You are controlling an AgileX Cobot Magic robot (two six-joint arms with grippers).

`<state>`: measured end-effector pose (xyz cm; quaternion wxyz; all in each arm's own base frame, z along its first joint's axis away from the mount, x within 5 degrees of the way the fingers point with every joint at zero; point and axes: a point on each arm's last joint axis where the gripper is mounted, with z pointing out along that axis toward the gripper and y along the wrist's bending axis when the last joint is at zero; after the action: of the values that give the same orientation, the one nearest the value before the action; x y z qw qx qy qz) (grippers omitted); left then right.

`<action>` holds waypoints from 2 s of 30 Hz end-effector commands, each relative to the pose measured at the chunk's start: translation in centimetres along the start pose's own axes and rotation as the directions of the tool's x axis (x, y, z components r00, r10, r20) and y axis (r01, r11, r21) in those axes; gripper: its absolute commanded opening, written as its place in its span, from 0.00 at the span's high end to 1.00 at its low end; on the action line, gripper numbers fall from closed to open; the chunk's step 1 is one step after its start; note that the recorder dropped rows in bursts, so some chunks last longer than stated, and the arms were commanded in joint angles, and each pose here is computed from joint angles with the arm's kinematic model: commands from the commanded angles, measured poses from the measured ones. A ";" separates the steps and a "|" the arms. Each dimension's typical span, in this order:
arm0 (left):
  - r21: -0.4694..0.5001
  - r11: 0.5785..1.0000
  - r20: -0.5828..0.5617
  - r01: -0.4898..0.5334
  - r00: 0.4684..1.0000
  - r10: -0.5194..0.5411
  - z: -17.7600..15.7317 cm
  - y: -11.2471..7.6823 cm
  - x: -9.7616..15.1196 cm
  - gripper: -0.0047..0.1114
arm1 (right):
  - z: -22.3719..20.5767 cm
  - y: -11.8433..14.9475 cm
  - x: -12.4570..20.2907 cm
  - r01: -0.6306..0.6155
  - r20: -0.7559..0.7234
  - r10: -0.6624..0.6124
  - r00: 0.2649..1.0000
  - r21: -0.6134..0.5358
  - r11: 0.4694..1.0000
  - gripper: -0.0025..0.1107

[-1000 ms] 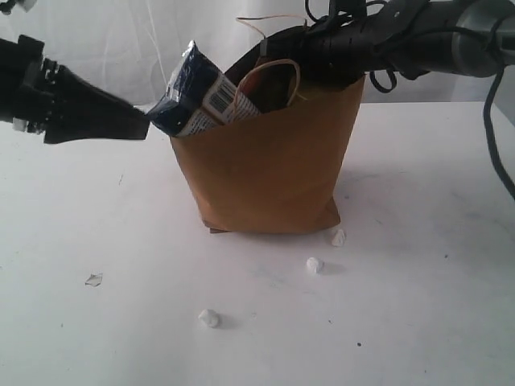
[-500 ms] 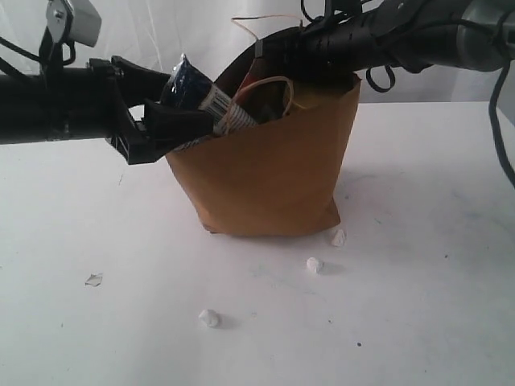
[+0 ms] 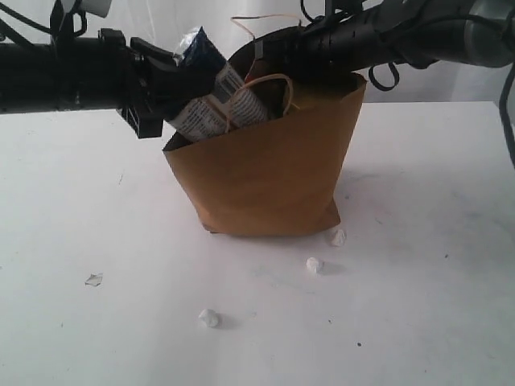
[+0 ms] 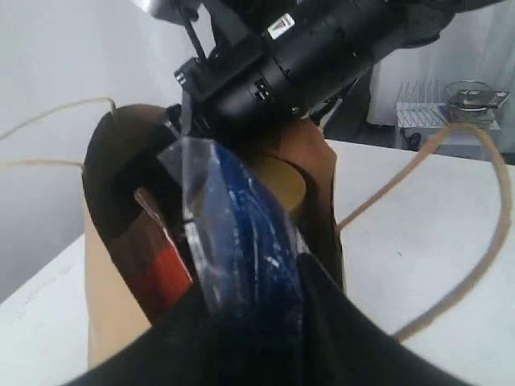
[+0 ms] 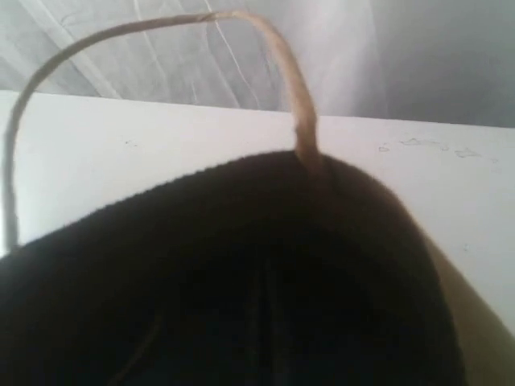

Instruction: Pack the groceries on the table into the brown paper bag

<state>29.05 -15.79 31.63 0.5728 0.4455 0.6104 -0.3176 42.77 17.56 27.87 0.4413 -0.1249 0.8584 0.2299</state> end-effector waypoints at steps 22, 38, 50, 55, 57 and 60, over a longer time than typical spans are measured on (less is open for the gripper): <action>0.121 0.980 0.255 -0.159 0.959 0.124 5.6 3.6 -4.9 0.95 | -14.1 5.1 -6.0 0.266 0.184 -0.258 0.948 -0.017 0.964 0.98; 0.065 0.979 0.146 -0.191 0.973 0.180 11.5 5.2 -0.6 0.44 | -14.1 5.5 -4.6 0.275 0.049 -0.271 0.961 -0.101 0.956 0.98; 0.042 0.969 0.198 -0.242 0.953 0.229 11.5 5.7 -2.8 0.42 | -14.1 5.6 -4.5 0.275 0.036 -0.272 0.962 -0.109 0.955 0.98; 0.036 0.980 0.233 -0.197 0.955 0.184 11.3 6.2 -4.7 0.42 | -14.1 5.6 -4.2 0.275 0.014 -0.275 0.961 -0.122 0.954 0.98; 0.032 0.982 0.240 -0.188 0.955 0.175 11.1 6.3 -5.2 0.42 | -14.1 5.6 -4.2 0.275 0.012 -0.275 0.961 -0.123 0.954 0.98; 0.027 0.981 0.246 -0.194 0.952 0.182 10.8 6.3 -5.6 0.42 | -14.1 5.6 -4.2 0.276 0.012 -0.277 0.961 -0.122 0.953 0.98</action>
<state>39.25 -24.24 35.19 0.6400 0.4711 0.5034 -0.3393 33.22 15.40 39.77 0.4549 -0.2656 0.8208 0.2208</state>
